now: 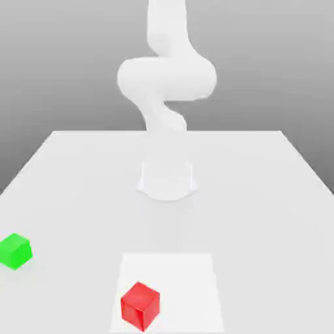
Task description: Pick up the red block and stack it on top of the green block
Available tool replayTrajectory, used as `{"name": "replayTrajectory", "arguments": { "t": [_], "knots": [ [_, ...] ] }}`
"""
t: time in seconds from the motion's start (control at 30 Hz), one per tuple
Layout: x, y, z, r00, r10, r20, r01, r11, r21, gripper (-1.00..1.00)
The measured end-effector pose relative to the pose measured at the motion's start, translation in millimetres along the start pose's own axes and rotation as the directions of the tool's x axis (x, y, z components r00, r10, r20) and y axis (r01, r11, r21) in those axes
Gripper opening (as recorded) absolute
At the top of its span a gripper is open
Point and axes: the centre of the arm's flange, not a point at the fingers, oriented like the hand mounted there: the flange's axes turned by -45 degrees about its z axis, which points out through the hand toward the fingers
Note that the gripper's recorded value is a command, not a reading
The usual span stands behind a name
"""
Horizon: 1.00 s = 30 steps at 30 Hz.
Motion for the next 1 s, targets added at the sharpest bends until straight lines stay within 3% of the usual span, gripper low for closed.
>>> {"name": "replayTrajectory", "arguments": {
  "t": [0.3, 0.6, 0.8, 0.97, 1.0],
  "knots": [
    [-41.2, 15.9, 180.9, 0.951, 0.181, 0.249, -0.155, 0.981, -0.120, 0.00],
    [-140.5, 40.9, 326.3, 0.812, 0.372, 0.450, -0.286, 0.925, -0.249, 0.00],
    [-228.3, 48.7, 396.3, 0.676, 0.487, 0.554, -0.356, 0.873, -0.333, 0.00],
    [-275.5, 50.2, 443.9, 0.654, 0.502, 0.566, -0.365, 0.865, -0.345, 0.00],
    [-281.3, 50.2, 449.6, 0.654, 0.502, 0.566, -0.365, 0.865, -0.345, -1.00]
  ]
}}
